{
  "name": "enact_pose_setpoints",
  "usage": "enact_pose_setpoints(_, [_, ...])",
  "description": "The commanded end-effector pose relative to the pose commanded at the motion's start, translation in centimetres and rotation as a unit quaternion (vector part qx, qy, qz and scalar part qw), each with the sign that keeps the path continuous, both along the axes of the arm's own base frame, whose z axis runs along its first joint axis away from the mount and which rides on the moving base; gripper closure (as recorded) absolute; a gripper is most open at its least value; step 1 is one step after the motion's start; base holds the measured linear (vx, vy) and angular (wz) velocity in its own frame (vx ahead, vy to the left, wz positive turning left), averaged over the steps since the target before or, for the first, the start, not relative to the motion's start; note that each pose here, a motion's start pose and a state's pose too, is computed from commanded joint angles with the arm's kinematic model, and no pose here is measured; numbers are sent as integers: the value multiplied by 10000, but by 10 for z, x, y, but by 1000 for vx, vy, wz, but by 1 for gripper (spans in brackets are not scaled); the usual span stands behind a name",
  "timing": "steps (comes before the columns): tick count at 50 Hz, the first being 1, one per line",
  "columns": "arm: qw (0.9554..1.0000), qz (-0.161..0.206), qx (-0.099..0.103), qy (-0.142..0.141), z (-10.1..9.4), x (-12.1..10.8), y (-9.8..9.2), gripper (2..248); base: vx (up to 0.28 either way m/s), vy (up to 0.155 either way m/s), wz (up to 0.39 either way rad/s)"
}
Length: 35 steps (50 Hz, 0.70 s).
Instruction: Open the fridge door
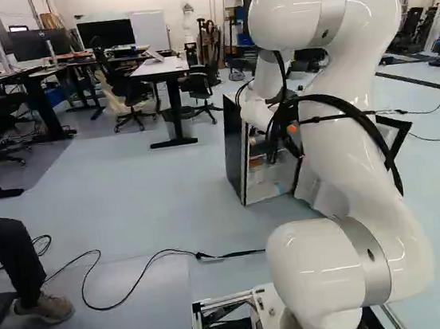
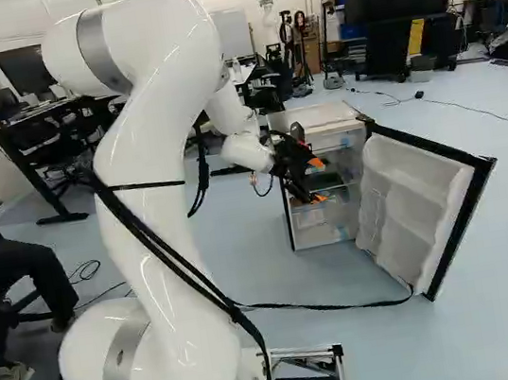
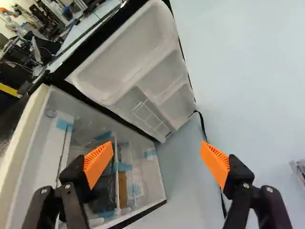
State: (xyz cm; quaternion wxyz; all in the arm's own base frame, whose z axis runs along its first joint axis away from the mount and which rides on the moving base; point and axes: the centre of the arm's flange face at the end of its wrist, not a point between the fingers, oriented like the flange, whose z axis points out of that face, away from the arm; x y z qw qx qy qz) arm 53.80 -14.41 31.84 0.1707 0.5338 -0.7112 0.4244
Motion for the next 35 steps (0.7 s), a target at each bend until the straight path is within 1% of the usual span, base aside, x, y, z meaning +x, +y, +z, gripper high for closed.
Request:
enact_pose_setpoints(8, [9994, 203, -284, 26, 4, 2, -2, 3, 0, 0, 0])
enact_pose_setpoints(17, [9972, 431, -604, 41, 9, 6, -4, 3, 0, 0, 0])
enact_pose_setpoints(27, [9931, 692, -951, 43, 14, 10, -5, 3, 0, 0, 0])
enact_pose_setpoints(35, [9886, 943, -1173, 37, 17, 13, -5, 3, 0, 0, 0])
